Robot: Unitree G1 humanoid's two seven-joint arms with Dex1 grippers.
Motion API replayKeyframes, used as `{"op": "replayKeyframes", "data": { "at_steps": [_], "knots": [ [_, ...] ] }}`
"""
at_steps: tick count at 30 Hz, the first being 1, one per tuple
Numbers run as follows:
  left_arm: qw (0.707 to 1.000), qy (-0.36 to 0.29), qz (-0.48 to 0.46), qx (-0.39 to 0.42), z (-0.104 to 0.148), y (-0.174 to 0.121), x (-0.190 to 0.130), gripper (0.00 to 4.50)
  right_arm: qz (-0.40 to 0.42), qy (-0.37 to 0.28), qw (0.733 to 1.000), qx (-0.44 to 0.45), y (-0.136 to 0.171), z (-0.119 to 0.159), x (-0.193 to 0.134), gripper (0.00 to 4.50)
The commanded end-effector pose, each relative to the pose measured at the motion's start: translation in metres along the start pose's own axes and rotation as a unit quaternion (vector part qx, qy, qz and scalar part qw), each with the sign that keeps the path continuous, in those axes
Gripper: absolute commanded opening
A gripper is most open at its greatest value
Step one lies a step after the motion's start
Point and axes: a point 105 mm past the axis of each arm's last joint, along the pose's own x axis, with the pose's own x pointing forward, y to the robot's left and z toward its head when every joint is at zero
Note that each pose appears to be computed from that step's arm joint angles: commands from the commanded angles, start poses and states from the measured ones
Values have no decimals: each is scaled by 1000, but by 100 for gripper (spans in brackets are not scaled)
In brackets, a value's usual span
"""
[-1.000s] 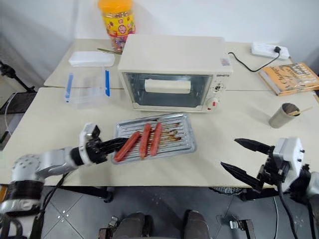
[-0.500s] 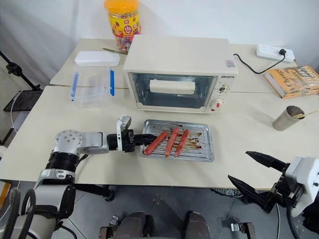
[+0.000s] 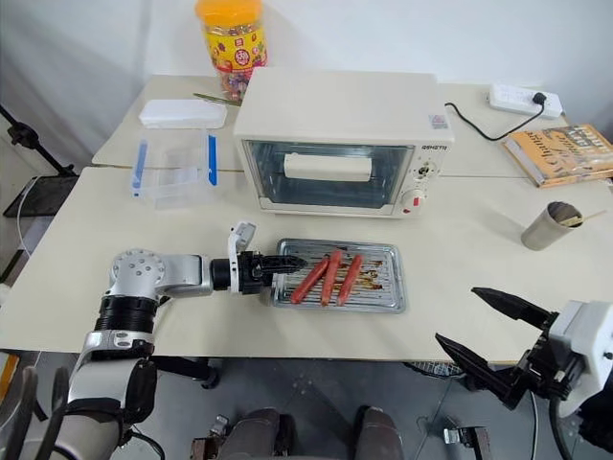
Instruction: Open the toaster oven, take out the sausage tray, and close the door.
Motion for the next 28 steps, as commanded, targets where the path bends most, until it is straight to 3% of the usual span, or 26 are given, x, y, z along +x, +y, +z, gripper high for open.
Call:
{"op": "replayKeyframes", "data": {
  "at_steps": [1, 4, 9, 13, 16, 18, 25, 28],
  "knots": [
    [997, 2, 38, 69, -7, 6, -23, 445, 9, -5, 1000, -7, -1, 2, 1, 450],
    [979, -11, 73, 189, -13, 13, -57, 448, 18, -5, 1000, -3, -5, -4, 4, 450],
    [948, -24, 26, 316, -18, 6, -100, 448, 23, -9, 1000, 1, -8, -13, 11, 450],
    [879, -11, 27, 475, -24, 9, -133, 448, 34, -10, 999, 10, -10, -20, 19, 450],
    [803, -70, 32, 591, -14, -6, -154, 448, 63, -53, 997, -8, -12, -7, 23, 450],
    [774, -90, 35, 625, -16, -18, -164, 448, 80, -76, 994, -27, -17, 3, 27, 450],
    [773, -86, 18, 628, -30, -31, -172, 448, 141, -68, 984, -80, -15, 1, 31, 450],
    [764, -106, 49, 635, -21, -27, -171, 448, 168, -45, 980, -92, -12, -6, 31, 450]
  ]
}}
